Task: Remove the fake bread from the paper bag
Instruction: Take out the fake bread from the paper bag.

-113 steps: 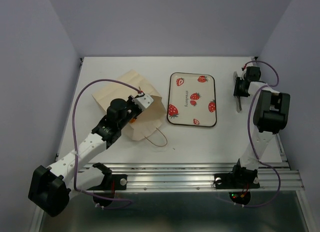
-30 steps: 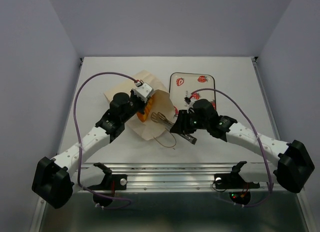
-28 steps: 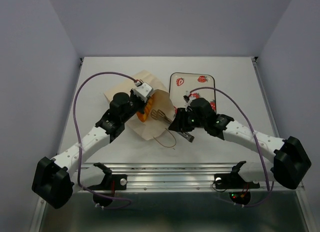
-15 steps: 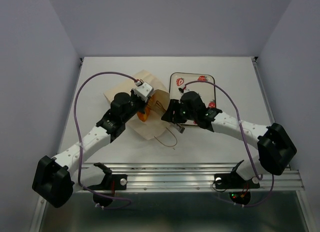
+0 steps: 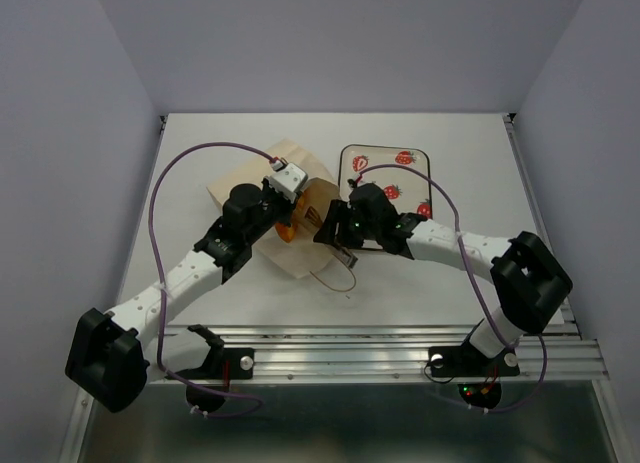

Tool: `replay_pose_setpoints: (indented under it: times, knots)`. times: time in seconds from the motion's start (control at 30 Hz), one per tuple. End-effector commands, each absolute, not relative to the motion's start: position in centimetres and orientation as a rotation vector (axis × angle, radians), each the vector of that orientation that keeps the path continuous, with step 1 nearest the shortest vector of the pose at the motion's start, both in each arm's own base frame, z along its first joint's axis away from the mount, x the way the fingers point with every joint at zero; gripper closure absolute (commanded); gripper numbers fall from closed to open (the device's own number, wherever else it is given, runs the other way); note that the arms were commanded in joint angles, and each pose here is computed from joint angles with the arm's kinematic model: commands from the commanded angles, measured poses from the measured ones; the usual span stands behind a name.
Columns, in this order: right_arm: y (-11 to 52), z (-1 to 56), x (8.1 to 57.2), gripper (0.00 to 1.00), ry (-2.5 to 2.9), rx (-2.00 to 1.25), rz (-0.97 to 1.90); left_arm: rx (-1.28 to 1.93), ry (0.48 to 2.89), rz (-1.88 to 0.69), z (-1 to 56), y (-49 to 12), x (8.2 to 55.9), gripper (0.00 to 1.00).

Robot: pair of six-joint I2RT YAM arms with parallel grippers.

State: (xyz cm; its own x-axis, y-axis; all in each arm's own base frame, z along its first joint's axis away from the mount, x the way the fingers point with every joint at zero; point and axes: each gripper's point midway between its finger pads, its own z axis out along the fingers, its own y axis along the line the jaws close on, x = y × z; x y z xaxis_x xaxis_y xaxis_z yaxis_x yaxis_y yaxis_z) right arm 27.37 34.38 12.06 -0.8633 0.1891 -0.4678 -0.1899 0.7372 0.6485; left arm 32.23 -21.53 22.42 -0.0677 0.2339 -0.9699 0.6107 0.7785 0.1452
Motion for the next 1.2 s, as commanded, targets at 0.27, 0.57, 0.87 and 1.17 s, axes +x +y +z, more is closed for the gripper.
replay_pose_setpoints:
  times: [0.27, 0.57, 0.87, 1.17]
  knots:
    - [37.5, 14.8, 29.1, 0.44, 2.324, 0.035, 1.095, 0.631, 1.523, -0.394, 26.9, -22.6, 32.9, 1.0]
    - [38.5, 14.1, 30.0, 0.42, 2.346, 0.11, 1.107, 0.647, 1.516, -0.418, 26.9, -23.0, 32.7, 1.0]
    - [38.6, 13.1, 30.8, 0.52, 2.356, 0.149, 1.071, 0.649, 1.504, -0.417, 27.2, -22.9, 32.4, 1.0]
    - [38.1, 15.3, 30.8, 0.83, 2.282, 0.111, 1.086, 0.605, 1.528, -0.367, 26.8, -22.1, 33.1, 1.0]
